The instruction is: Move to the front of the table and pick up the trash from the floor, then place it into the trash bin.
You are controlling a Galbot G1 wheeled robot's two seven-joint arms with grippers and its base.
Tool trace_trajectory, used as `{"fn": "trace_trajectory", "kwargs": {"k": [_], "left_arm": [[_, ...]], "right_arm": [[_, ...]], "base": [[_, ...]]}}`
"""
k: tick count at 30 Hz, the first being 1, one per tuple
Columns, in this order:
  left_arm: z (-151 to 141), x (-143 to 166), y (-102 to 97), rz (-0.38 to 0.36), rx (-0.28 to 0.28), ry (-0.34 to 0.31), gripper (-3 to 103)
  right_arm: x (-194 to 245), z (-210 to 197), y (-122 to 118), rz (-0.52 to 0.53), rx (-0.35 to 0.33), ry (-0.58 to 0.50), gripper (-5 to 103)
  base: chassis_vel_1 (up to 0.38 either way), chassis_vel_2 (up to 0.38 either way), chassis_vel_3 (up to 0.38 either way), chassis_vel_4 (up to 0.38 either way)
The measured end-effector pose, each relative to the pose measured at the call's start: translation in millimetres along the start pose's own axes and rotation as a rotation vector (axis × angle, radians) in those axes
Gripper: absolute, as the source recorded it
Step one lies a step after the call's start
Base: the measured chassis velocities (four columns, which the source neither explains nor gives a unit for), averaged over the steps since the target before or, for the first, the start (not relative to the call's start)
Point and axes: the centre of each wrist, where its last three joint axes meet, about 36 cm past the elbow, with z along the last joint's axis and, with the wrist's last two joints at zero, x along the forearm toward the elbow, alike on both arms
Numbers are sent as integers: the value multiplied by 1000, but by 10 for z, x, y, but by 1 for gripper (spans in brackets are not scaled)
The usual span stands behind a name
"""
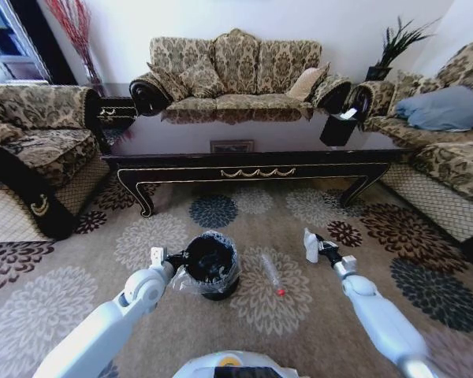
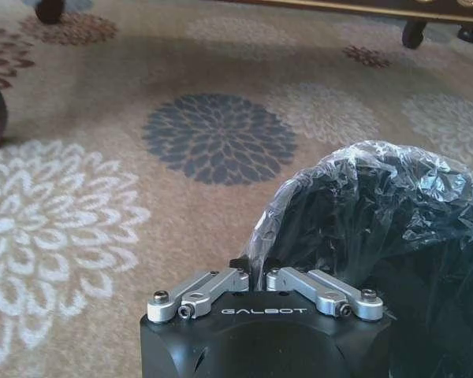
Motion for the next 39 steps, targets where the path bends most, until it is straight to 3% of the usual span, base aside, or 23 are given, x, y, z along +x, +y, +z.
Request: {"fn": "trace_trajectory", "kwargs": {"k": [4, 9, 18, 21, 26, 33, 39], "left_arm": [[-12, -28, -57, 5, 0, 10, 4], [29, -25, -115, -17, -6, 22, 4], [37, -136, -278, -15, -20, 39, 4], [-22, -146, -394, -3, -21, 30, 4], [-140, -157, -559, 16, -36, 14, 4], [-152, -183, -784, 39, -77, 22, 4], [-73, -246, -1168, 81, -128, 51, 4]], "right_arm": [[84, -432, 164, -38, -9, -74, 0], [105, -1369, 582, -153, -12, -241, 0], [370, -2175, 944, -235, -14, -365, 0], [555, -2424, 1174, -294, -27, -396, 0], [771, -2557, 1385, -356, -45, -399, 0], [917, -2443, 1479, -370, -45, -378, 0], [1057, -2257, 1603, -377, -65, -349, 0]], "base": [[0, 0, 0, 0], [0, 0, 0, 0], [0, 0, 0, 0], [0, 0, 0, 0], [0, 0, 0, 0], [0, 0, 0, 0], [0, 0, 0, 0]]}}
